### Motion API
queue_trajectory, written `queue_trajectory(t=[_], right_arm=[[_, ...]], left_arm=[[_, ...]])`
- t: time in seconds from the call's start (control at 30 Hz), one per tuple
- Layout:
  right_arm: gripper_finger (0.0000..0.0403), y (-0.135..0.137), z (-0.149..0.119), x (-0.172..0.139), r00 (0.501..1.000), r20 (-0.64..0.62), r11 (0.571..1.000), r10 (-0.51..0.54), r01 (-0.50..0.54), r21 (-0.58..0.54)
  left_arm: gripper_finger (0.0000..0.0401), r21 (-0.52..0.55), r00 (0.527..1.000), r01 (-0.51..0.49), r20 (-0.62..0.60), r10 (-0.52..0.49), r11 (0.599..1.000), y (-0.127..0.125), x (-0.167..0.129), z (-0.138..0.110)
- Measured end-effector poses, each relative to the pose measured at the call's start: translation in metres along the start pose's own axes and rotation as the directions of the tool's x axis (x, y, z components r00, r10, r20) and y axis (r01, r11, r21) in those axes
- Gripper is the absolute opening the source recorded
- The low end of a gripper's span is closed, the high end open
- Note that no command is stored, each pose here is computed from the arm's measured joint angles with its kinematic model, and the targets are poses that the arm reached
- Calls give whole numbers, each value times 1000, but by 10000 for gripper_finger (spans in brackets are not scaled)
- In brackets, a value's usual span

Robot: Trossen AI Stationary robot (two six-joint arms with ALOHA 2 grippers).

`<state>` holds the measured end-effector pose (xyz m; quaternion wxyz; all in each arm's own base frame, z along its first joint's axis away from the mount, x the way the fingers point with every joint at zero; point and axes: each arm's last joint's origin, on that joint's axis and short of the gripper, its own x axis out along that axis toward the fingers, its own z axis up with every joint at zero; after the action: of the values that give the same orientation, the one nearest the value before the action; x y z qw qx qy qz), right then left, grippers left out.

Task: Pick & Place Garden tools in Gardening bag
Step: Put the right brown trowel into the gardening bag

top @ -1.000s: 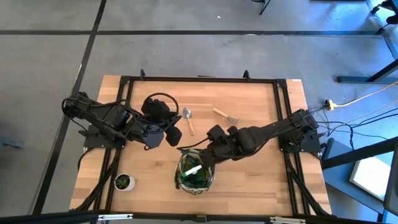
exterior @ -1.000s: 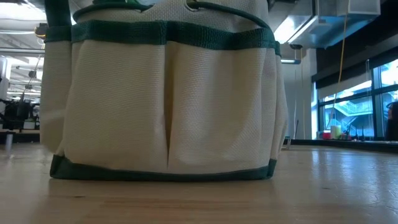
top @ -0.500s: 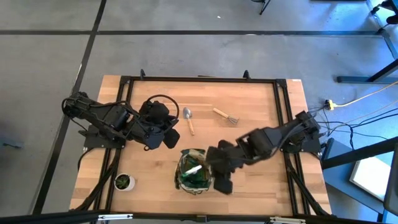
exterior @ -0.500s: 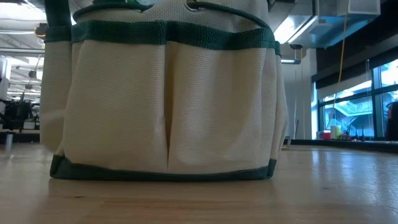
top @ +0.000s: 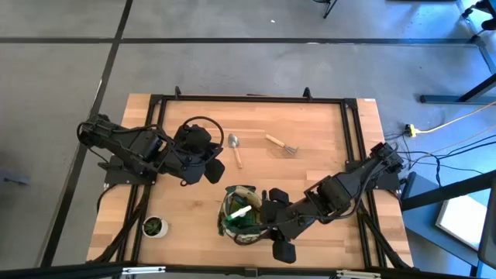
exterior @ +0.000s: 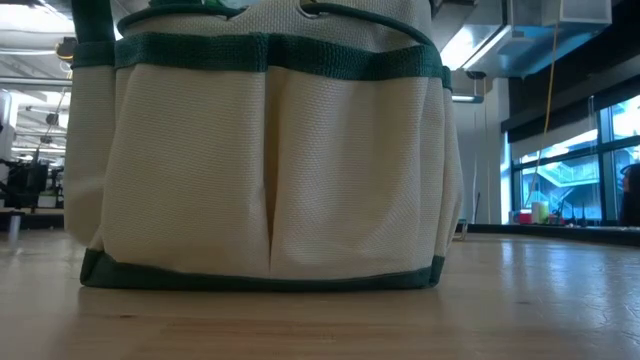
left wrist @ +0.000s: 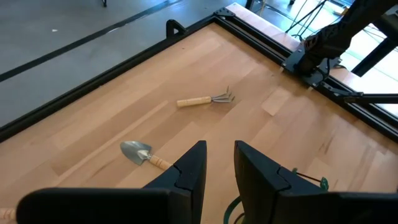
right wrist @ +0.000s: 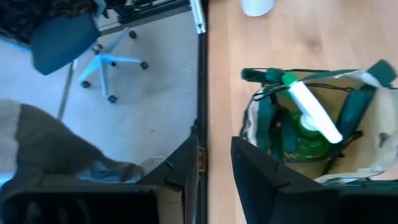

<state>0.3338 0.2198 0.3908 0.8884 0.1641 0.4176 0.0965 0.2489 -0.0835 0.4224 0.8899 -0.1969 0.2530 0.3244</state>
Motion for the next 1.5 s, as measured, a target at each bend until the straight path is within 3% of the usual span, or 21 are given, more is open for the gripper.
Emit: queue_trajectory(t=[0.4,0.57,0.73,0.97,1.13,1.33,1.5], right_arm=[[96,-5,-8,-6,998,40,998,-54,54,-16],[96,-16,-21,-4,993,119,999,-13,10,31],[96,-25,-39,-6,970,232,990,72,-98,101],[96,-38,-69,-2,906,411,960,99,-195,201],[96,-48,-85,-5,881,466,943,84,-221,248],[96,-56,-95,-16,872,484,940,69,-219,260],[96,-71,-108,-27,874,483,942,55,-206,266]], left_arm=[[77,-4,999,-22,-35,21,1000,-6,15,-2],[77,-2,999,-22,-43,22,1000,-11,20,-4],[77,-11,999,-19,-45,19,1000,-13,24,-4],[77,-15,998,-12,-57,11,1000,-11,31,2],[77,-24,998,-21,-57,20,999,-7,38,8],[77,-8,997,-29,-72,28,1000,-8,63,17],[77,16,969,-29,-246,32,999,-10,111,12]])
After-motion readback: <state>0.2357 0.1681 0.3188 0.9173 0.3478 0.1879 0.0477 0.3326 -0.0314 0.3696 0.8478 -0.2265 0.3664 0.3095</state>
